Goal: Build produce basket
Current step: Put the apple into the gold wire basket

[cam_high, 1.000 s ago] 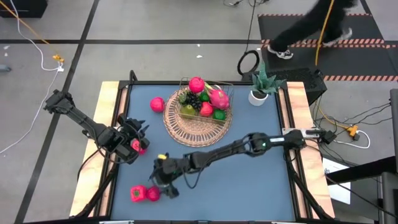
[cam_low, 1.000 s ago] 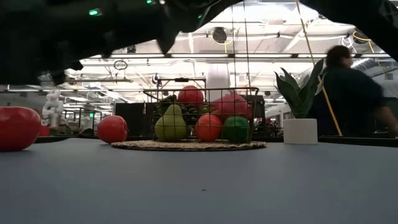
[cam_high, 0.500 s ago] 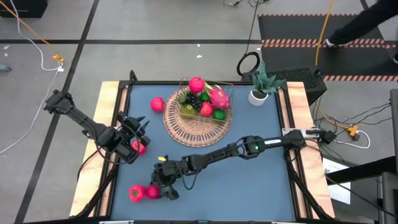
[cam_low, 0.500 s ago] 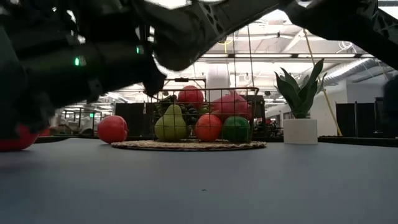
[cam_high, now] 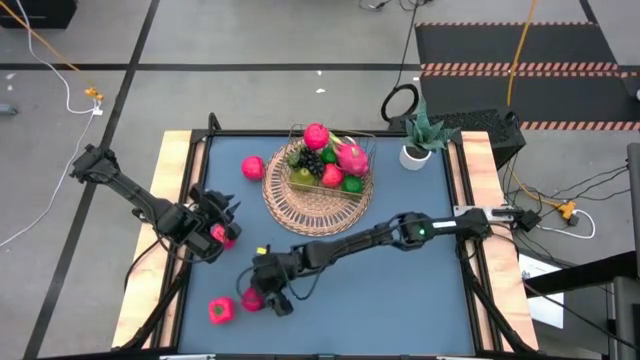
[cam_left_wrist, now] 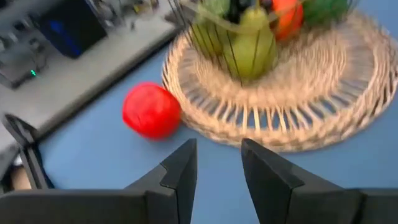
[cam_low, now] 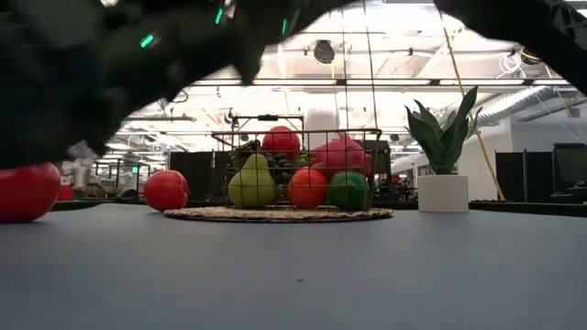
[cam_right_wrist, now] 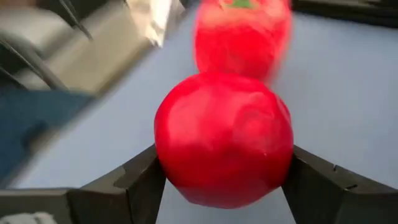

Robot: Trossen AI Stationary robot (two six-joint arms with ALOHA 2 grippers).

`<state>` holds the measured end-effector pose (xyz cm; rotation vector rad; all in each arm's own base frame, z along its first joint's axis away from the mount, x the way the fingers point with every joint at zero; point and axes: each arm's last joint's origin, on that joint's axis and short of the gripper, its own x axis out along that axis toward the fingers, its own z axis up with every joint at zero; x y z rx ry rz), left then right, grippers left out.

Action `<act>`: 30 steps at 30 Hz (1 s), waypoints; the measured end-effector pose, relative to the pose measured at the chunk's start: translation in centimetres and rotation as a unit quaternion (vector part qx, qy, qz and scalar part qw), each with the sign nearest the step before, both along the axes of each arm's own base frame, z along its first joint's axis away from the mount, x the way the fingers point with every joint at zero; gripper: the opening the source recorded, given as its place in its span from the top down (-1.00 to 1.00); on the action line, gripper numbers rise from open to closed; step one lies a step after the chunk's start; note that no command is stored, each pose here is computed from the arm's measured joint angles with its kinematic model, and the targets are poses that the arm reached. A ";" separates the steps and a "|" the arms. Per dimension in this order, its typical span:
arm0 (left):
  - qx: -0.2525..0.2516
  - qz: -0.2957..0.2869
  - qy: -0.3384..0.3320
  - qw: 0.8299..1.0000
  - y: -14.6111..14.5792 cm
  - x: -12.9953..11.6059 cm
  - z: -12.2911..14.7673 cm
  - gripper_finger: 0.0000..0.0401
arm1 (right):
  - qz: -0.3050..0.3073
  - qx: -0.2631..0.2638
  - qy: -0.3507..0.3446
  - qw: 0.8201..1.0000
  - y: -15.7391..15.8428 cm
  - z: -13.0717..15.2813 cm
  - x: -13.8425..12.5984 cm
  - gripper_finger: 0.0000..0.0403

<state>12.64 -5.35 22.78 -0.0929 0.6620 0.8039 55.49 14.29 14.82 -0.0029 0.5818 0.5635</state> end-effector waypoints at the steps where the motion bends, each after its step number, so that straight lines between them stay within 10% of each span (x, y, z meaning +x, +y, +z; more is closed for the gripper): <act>1: -0.008 0.001 0.007 1.000 0.0 -0.1 -0.2 0.36 | -0.011 -0.029 0.012 0.999 -0.3 1.0 -0.5 -0.28; 8: -0.014 0.023 0.014 1.000 0.3 -0.6 -1.9 0.36 | -0.086 -0.248 0.069 0.962 -2.5 7.7 -4.4 -0.30; 14: -0.026 0.057 -0.007 0.998 0.6 -1.1 -3.1 0.36 | -0.175 -0.316 0.060 0.930 -7.4 12.9 -8.3 -0.31; 24: 0.008 0.077 -0.043 0.996 1.1 -1.0 -3.5 0.36 | -0.439 -0.246 -0.007 0.864 -21.3 13.5 -18.5 -0.34; 30: 0.083 0.085 -0.094 0.988 1.7 0.0 -3.0 0.34 | -0.458 -0.140 -0.017 0.878 -25.2 9.0 -21.9 -0.52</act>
